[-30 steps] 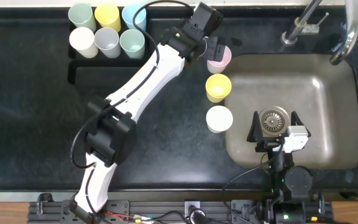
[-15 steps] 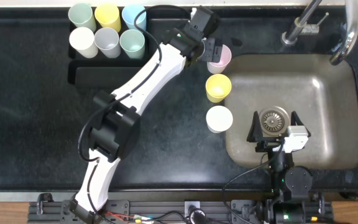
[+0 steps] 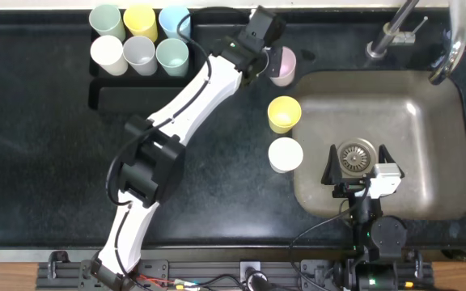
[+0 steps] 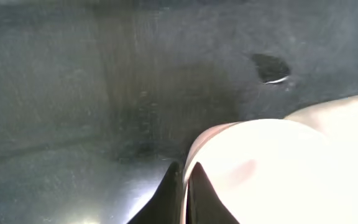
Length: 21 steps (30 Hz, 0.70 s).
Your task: Store Cups
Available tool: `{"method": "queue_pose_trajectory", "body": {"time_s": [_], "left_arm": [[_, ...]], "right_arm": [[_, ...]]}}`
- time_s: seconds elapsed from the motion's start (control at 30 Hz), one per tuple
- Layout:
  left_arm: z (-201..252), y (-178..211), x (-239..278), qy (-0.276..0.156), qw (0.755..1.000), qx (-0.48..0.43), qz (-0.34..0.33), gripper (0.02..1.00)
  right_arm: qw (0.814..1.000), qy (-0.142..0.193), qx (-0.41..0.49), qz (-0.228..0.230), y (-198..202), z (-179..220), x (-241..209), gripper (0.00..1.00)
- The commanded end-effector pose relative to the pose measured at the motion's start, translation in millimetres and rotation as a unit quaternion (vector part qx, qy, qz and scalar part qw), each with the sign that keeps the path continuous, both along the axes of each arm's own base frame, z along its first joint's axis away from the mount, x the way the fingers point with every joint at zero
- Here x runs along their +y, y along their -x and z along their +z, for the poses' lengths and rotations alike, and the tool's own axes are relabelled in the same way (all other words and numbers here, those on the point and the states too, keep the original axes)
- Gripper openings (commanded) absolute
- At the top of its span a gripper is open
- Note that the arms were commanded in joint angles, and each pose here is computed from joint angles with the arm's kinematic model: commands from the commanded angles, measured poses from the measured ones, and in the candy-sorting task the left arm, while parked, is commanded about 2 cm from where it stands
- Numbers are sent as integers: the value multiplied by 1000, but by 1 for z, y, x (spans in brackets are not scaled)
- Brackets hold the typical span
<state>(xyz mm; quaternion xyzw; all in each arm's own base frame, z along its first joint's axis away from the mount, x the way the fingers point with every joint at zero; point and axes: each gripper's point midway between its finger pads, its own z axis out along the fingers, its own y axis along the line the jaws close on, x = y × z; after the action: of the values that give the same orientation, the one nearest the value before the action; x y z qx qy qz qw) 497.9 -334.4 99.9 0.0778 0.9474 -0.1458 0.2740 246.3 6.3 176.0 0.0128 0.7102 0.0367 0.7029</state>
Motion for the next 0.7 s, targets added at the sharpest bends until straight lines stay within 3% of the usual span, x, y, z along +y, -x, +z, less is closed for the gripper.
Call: {"method": "queue_pose_trajectory", "body": {"time_s": [0.03,0.2,0.33,0.53,0.7], "left_arm": [[-2,-4,-3,2,1000,2,-1,36],[82,-13,21,-11,998,-55,20,36],[141,7,67,-23,997,-59,51,38],[172,79,173,-61,980,47,183,36],[182,115,238,-85,956,68,272,36]], "right_arm": [[1000,1,1,1,0,-4,0,998],[1000,1,1,1,0,-4,0,998],[1000,2,1,1,0,-4,0,998],[1000,1,1,1,0,-4,0,998],[1000,2,1,1,0,-4,0,998]]}}
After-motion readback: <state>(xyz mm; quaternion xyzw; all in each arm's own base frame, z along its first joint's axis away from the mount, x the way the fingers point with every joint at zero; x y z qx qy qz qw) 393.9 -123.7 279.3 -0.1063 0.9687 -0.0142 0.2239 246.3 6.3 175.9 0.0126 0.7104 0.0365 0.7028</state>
